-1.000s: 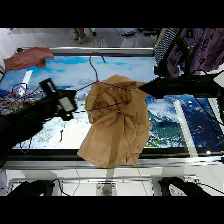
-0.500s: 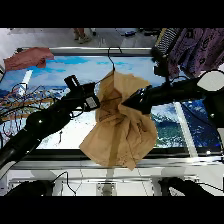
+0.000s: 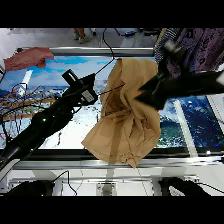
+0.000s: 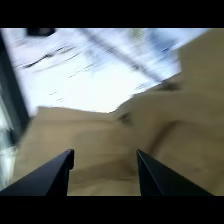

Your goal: Fold the clothes and pants, and hang the long-sleeved shirts on hangers.

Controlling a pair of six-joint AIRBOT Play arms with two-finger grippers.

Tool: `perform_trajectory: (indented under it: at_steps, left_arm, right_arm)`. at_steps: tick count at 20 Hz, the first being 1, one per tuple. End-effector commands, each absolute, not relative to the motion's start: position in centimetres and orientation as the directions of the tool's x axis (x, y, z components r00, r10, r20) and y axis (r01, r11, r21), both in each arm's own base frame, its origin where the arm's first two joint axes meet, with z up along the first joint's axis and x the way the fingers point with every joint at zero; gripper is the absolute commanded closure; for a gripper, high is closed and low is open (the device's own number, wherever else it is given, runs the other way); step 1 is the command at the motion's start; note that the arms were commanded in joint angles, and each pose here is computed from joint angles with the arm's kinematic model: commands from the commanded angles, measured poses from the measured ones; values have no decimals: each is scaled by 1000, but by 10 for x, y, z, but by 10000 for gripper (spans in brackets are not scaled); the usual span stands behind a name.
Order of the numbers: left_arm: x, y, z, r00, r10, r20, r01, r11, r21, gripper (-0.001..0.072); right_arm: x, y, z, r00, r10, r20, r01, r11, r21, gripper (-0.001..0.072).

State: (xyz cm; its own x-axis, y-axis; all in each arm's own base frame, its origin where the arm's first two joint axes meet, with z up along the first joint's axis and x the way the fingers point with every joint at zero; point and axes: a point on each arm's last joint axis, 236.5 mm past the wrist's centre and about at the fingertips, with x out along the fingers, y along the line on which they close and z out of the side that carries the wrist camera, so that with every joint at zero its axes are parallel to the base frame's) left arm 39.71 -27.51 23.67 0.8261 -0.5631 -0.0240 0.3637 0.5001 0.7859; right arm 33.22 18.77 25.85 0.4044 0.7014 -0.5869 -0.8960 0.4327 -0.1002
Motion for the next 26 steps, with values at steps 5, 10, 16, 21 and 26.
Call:
perform_trajectory:
  at_steps: [5,10,16,21,26]
  left_arm:
    - [380,-299,239,791,-612,-14,375,466,801,687]
    - [364,-318,239,758,-653,-14,396,442,805,686]
    - [350,-333,239,730,-684,-14,414,426,805,686]
    - [342,-341,239,714,-700,-13,423,416,805,686]
    - [347,-337,239,722,-691,-15,420,421,804,671]
  right_arm:
    - [396,119,309,598,668,-444,-783,369,-500,246]
    - [403,123,292,506,704,-498,-832,247,-497,246]
    - [408,145,244,339,759,-556,-921,147,-361,246]
    - [406,162,221,247,776,-580,-952,82,-295,457]
    - [405,160,221,260,757,-599,-953,100,-287,687]
